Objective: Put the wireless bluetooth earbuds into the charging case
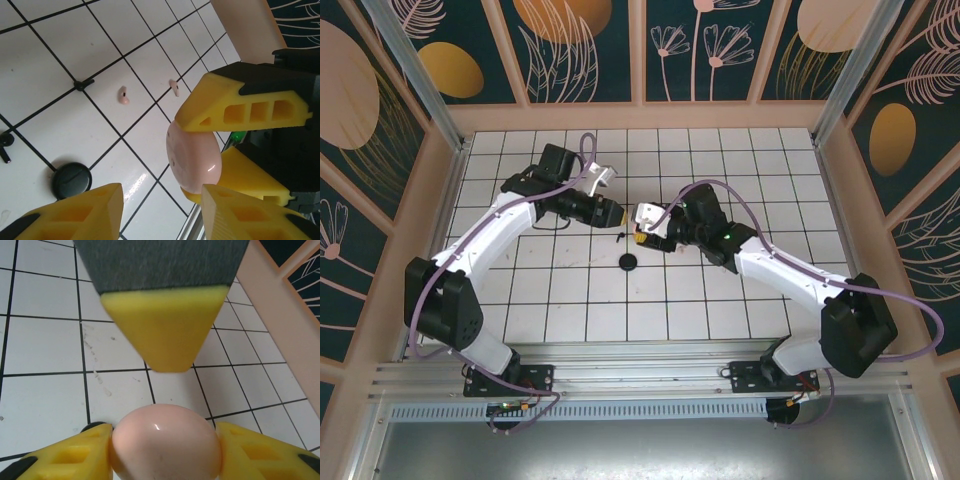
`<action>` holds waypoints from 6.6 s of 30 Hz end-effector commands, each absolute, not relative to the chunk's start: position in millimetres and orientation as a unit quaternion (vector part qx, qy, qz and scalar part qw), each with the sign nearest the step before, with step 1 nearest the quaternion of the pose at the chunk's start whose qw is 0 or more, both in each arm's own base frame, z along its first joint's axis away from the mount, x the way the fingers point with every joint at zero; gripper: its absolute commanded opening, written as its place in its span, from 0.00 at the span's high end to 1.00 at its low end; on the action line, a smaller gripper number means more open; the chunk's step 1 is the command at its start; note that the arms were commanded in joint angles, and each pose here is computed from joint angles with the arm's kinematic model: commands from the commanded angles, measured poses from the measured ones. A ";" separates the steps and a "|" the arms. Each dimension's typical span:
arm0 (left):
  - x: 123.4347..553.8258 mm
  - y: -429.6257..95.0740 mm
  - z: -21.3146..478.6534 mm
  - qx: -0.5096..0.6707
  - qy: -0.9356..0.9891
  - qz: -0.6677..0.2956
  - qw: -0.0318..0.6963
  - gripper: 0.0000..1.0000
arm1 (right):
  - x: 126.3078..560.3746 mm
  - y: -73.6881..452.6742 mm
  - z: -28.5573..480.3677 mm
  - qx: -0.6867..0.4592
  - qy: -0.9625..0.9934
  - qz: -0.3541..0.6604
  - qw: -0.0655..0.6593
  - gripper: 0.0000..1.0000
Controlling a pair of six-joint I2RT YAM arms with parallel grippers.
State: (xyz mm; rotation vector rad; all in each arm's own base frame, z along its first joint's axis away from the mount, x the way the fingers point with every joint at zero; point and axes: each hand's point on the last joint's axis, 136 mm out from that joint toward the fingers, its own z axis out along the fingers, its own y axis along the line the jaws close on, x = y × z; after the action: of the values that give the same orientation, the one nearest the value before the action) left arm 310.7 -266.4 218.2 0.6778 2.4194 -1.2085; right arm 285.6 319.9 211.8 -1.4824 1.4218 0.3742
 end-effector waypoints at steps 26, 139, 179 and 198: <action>293.2 -282.5 228.4 0.281 0.832 -0.436 0.197 0.86 | 288.7 337.3 251.7 -0.567 0.581 0.186 0.553 0.43; 239.3 -292.5 294.5 0.534 0.558 -0.469 0.429 0.71 | 235.1 310.4 310.7 -0.549 0.488 0.467 0.494 0.90; 242.6 -287.6 290.5 0.550 0.567 -0.426 0.442 0.84 | 236.8 311.3 300.5 -0.595 0.499 0.452 0.439 0.80; 243.1 -289.5 279.5 0.541 0.575 -0.437 0.431 0.59 | 237.6 312.4 315.8 -0.592 0.482 0.449 0.465 0.83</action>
State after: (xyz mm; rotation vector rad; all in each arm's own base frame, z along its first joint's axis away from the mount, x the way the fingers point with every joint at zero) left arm 249.9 -287.0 277.7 1.3332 1.4666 -1.0586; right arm 239.5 310.5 296.2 -1.4565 1.2543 1.1204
